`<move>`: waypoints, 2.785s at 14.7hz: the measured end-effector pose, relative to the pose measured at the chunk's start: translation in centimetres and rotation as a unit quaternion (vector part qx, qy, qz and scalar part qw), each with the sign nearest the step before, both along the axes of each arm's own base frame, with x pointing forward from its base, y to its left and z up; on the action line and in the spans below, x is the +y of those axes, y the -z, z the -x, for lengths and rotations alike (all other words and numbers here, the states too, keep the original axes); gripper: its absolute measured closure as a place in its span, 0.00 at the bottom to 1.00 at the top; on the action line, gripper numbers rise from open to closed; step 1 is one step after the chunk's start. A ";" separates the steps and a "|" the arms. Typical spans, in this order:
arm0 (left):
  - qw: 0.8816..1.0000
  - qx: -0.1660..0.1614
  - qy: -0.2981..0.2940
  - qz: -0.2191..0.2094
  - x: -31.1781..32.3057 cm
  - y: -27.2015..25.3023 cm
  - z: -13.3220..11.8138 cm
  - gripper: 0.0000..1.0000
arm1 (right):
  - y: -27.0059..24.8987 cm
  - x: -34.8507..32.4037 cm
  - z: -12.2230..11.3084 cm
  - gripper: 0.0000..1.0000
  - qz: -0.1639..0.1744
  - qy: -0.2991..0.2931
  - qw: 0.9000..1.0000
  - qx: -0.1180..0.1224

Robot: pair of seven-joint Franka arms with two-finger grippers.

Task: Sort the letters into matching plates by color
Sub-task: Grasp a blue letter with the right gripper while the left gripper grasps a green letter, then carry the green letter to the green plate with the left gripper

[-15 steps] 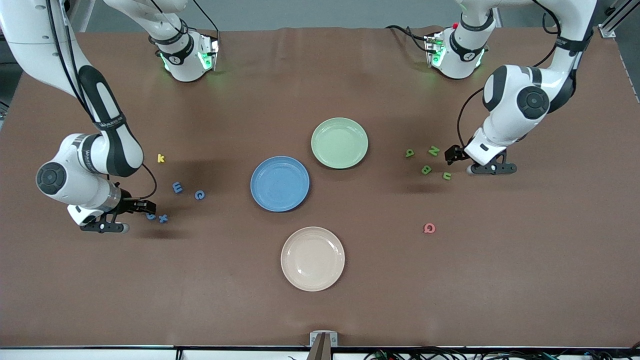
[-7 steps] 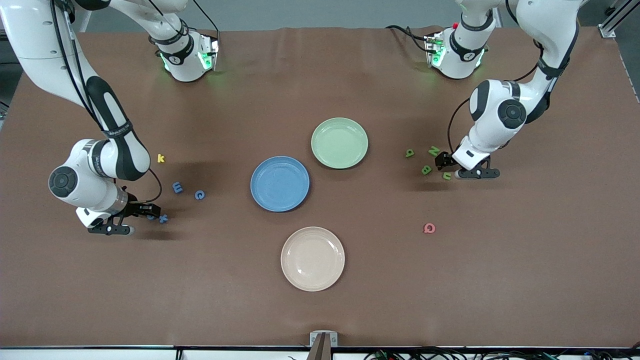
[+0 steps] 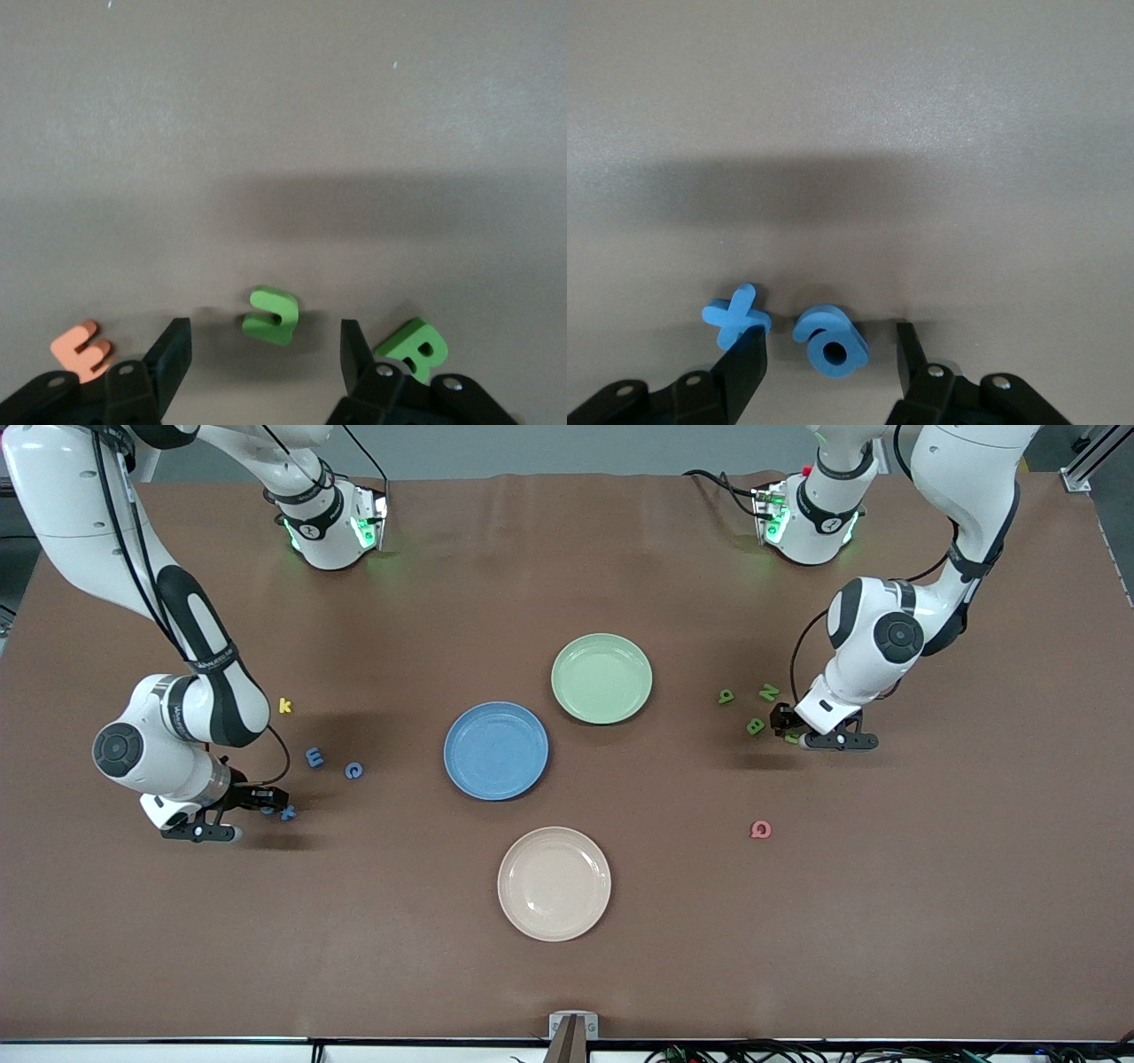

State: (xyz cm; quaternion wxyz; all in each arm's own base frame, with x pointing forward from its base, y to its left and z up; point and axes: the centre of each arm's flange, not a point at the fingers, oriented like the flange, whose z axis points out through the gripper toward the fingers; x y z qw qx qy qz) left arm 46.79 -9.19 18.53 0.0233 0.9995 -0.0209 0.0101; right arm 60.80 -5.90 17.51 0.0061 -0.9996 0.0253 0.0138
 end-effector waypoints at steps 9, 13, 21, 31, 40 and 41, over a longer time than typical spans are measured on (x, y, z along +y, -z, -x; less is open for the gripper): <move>1.000 0.000 0.003 0.002 -0.2 1.1 -0.6 0.49 | -0.1 -0.4 -0.1 0.40 0.001 0.000 1.000 -0.001; 1.000 -0.003 0.003 0.002 -0.2 0.9 -0.9 0.70 | 0.4 -1.6 0.0 0.40 0.002 0.010 1.000 -0.007; 1.000 0.000 0.017 -0.003 -1.4 -1.9 -1.5 0.74 | 0.7 -2.0 0.1 0.41 0.001 0.014 1.000 -0.008; 0.998 0.045 -0.035 -0.025 -19.2 -9.9 5.3 0.74 | -1.2 -1.5 -1.4 0.52 -0.005 0.008 1.000 0.026; 0.995 0.077 -0.070 0.008 -32.8 -5.5 13.4 0.74 | -1.1 2.2 -1.9 0.35 -0.006 0.017 0.999 0.034; 0.995 0.073 -0.071 0.003 -33.4 -4.8 13.7 0.74 | -1.0 2.2 -2.0 0.35 -0.005 0.017 0.999 0.032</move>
